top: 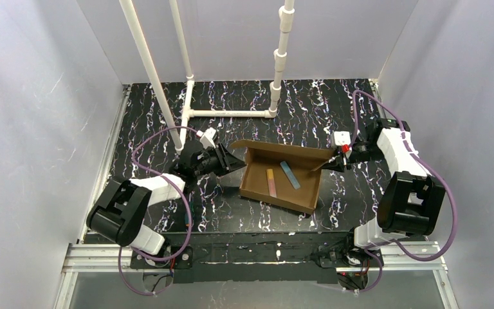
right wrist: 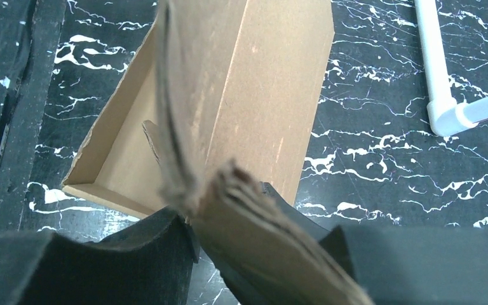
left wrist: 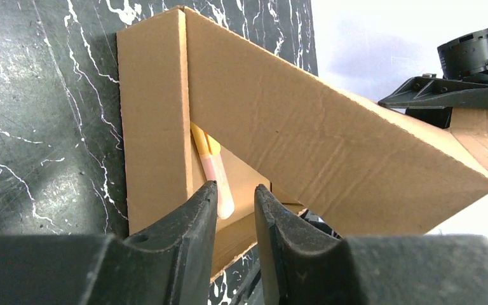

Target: Fold the paper box

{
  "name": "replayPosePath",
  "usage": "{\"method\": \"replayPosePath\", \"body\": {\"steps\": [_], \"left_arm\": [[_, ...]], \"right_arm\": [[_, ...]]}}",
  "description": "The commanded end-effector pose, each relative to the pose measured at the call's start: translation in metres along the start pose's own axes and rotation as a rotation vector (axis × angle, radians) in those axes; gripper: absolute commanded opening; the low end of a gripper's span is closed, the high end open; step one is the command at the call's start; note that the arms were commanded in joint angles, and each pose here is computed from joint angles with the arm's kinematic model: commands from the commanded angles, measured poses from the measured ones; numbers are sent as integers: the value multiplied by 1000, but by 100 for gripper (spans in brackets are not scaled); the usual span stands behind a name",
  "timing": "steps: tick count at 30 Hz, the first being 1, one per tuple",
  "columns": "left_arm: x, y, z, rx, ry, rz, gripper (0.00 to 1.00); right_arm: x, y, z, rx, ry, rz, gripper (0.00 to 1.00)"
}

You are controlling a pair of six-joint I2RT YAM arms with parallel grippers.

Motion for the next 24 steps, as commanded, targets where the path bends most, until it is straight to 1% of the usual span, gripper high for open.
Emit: {"method": "replayPosePath", "body": {"steps": [1,6,11,14,16,17,18,19,21,22,24], "left_arm": [[-9,-9,1,26,-25,-27,28],[-13,-8,-1,22,-23,-26,28],[-26,-4,-3,10,-52,-6,28],[-41,6,-7,-15,-78,51,30],[-58,14,-9,-60,-89,131,33],[-68,12,-13,-88,-82,158,33],[-70,9,-15,-107,-67,156,33],[-73,8,-19,-142,-52,156,33],[-76,7,-29,-217,-12,152,33],[-78,7,-35,-254,16,153,33],[-83,10,-47,-322,82,216,32]], "right_arm": [[-4,23,-10,42,101,51,25],[-6,28,-8,20,117,47,34],[-8,37,-11,4,161,60,38],[-8,46,-16,-12,197,76,41],[-8,55,-20,-28,229,91,48],[-9,61,-24,-40,257,108,56],[-9,63,-25,-45,266,110,59],[-9,66,-27,-49,274,115,65],[-8,71,-27,-73,281,110,74],[-7,74,-27,-91,284,100,82],[-8,76,-24,-128,290,68,92]]}}
Point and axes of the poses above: each gripper's point midway between its finger pads, its own x axis out along the fingers, its own y axis along the line the jaws close on, z = x × y, the point moved 6 cm from there along -x, back along the fingers, and after that the axes turned 9 degrees about x, right-handed, at the moved point
